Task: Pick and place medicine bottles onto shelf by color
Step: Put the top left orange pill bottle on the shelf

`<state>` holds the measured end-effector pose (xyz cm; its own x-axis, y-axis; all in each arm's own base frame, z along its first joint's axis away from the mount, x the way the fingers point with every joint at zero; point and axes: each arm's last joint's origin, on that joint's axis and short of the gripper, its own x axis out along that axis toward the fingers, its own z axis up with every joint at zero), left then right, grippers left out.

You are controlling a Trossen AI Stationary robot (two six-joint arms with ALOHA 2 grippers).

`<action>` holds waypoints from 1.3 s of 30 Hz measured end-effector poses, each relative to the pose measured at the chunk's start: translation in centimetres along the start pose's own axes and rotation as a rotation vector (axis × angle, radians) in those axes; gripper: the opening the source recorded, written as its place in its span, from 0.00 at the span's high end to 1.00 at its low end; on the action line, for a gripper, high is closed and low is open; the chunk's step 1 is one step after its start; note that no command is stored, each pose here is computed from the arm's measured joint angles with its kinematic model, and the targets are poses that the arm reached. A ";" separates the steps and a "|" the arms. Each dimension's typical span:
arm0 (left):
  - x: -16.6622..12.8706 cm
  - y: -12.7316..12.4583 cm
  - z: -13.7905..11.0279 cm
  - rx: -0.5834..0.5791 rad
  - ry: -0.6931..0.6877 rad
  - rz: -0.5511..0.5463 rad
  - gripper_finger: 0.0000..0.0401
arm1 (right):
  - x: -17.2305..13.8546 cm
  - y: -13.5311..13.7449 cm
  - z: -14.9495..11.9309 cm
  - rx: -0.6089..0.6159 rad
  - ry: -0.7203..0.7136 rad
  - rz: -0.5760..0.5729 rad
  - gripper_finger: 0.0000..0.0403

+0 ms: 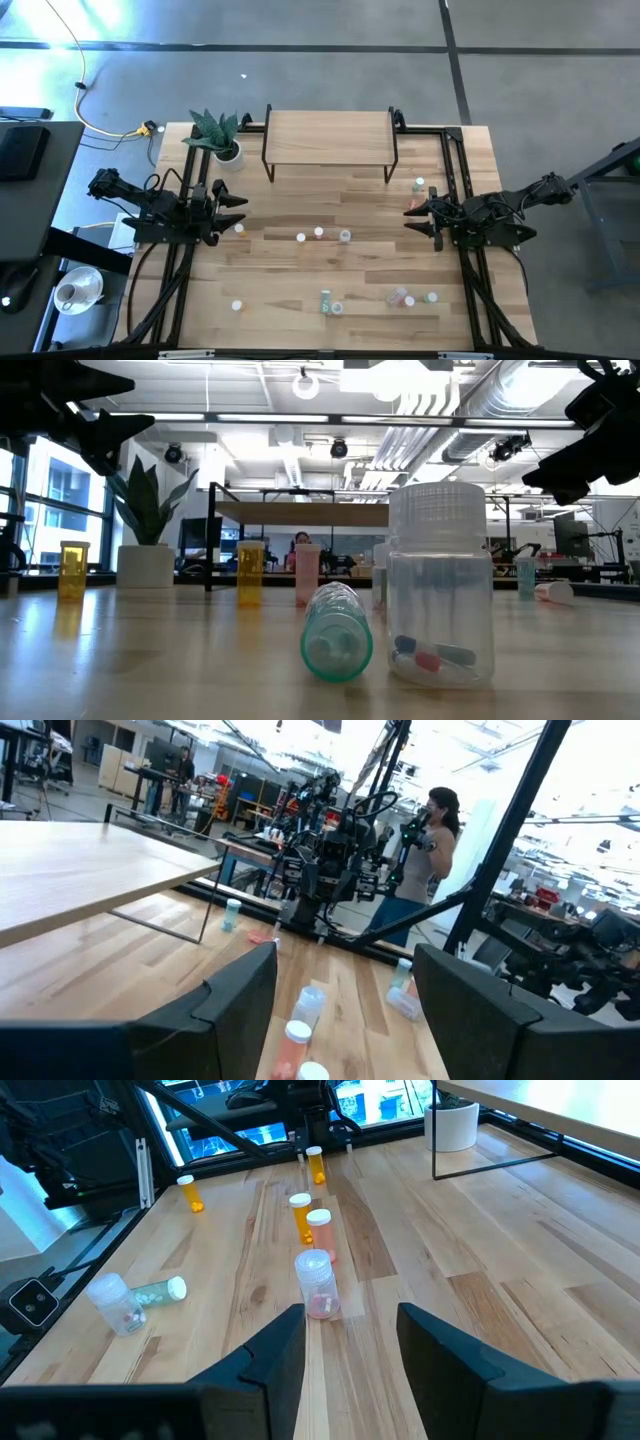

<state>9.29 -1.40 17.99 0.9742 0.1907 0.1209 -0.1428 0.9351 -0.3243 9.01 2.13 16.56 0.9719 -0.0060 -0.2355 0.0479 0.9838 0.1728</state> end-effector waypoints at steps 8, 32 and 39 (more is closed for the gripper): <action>0.0 0.0 0.0 -0.009 -0.002 0.001 0.44 | 0.0 0.0 0.0 0.000 0.000 0.000 0.63; -0.4 -0.9 3.8 0.111 -0.168 -0.063 0.44 | 0.0 0.0 0.0 0.000 0.000 0.000 0.63; -1.0 -1.6 8.7 0.177 -0.114 0.065 0.44 | 0.0 0.0 0.0 0.000 0.000 0.000 0.63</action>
<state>7.00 -0.49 26.55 0.9373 0.2757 0.2133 -0.2431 0.9556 -0.1666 9.01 2.13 16.56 0.9719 -0.0059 -0.2355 0.0479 0.9838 0.1729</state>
